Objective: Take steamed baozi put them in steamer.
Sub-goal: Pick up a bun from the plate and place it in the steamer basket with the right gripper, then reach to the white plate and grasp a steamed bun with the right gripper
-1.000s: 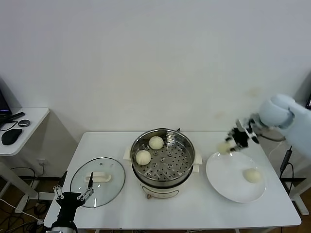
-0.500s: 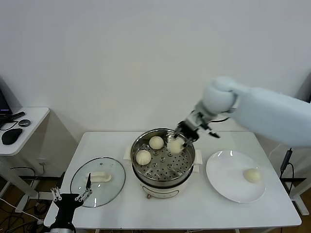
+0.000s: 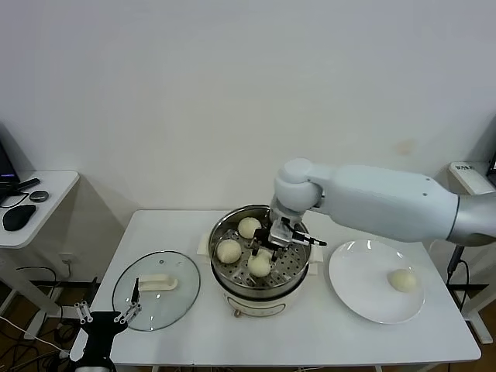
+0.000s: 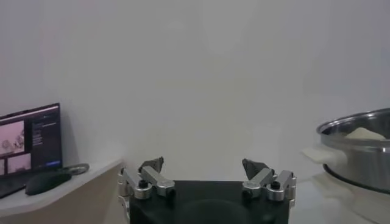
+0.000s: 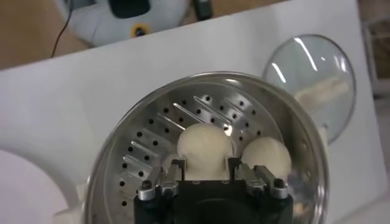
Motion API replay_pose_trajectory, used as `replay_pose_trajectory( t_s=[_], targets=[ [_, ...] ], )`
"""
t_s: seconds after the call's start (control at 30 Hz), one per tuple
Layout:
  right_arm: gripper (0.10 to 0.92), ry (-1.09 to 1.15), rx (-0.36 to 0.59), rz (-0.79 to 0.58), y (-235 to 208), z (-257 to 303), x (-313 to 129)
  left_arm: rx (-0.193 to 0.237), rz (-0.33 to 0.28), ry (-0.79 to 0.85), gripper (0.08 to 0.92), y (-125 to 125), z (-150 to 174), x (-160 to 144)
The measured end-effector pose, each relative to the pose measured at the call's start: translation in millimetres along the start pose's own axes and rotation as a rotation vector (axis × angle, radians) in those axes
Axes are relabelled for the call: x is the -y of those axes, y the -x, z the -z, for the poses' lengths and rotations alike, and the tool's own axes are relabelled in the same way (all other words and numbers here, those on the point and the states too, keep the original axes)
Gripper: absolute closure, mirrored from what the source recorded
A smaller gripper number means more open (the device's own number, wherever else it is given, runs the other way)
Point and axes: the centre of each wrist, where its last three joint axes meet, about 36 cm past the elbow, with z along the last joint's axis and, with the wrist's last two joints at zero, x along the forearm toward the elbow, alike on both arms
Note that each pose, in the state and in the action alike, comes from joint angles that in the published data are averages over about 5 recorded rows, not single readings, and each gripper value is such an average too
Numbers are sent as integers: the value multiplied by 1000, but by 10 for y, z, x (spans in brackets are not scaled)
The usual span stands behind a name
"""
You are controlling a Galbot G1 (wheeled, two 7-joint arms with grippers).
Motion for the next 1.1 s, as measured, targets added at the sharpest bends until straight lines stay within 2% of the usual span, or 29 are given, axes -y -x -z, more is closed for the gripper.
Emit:
replay_pose_trajectory(
  t_s=[0.23, 0.53, 0.67, 0.77, 0.93, 1.1],
  targets=[
    [528, -84, 5, 21, 170, 23, 61, 1, 2, 1, 177, -1, -10, -4],
    [361, -141, 11, 14, 172, 65, 112, -6, 4, 0, 177, -17, -41, 3],
    [251, -143, 2, -2, 64, 57, 104, -3, 4, -1, 177, -16, -33, 5],
    [209, -127, -9, -16, -68, 38, 63, 0, 2, -1, 177, -13, -20, 8],
    [200, -30, -40, -55, -385, -12, -125, 7, -3, -1, 177, 0, 1, 14],
    [200, 191, -83, -105, -670, -59, -552, 17, -12, -1, 177, 27, 22, 21]
  ],
)
